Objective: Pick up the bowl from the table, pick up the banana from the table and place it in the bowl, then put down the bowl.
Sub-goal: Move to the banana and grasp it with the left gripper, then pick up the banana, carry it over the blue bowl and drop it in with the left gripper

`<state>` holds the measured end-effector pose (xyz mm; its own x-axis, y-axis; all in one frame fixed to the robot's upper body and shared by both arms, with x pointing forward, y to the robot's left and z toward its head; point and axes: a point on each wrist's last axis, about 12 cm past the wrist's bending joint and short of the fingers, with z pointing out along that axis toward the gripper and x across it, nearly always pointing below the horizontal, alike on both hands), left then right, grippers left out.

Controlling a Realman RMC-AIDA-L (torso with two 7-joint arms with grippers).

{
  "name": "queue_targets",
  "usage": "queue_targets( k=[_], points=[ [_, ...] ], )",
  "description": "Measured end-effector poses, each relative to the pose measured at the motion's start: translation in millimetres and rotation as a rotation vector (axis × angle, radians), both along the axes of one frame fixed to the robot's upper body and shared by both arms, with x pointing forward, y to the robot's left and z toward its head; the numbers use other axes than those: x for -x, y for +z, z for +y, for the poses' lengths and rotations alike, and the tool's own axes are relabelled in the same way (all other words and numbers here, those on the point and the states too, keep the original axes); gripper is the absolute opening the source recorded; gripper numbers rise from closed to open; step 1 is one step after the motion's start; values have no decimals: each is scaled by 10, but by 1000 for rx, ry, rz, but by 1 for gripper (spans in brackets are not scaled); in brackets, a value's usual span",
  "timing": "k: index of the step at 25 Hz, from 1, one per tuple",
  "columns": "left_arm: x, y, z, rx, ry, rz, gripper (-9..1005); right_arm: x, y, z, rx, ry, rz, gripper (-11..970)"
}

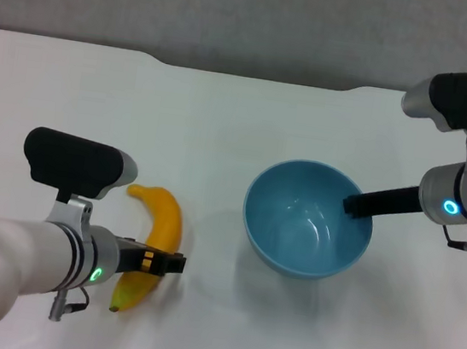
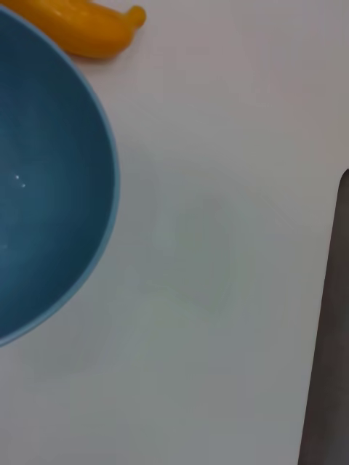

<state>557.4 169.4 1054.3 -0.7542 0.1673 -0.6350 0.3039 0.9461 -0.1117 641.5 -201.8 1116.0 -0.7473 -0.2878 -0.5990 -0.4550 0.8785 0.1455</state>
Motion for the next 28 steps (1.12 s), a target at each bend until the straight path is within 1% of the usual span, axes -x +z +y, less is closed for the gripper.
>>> queue_targets(
  k=[4,9,15,21,23,24,25,28],
  points=[
    [-12,-34,18,-2,7,11,809,1,-3,9,-1,1,-1,54],
    [-21,-35,27,0,13,12,807,1,4,-3,-9,-6,-6,56],
    [-23,-55,50,-8,18,15,611,5,-2,-10,-9,-9,-5,58],
    [-31,-56,82,-8,29,15,499,12,-16,-20,-11,-13,-1,60],
    [-40,-48,109,-9,37,15,499,19,-34,-32,-10,-16,4,60],
    [-73,-5,159,-8,54,4,499,25,-43,-41,-10,-19,6,61],
    [-73,-5,159,-8,54,4,498,31,-54,-52,-10,-22,7,61],
    [-78,108,274,-2,86,-24,498,42,-78,-58,-6,-22,5,62]
  ],
)
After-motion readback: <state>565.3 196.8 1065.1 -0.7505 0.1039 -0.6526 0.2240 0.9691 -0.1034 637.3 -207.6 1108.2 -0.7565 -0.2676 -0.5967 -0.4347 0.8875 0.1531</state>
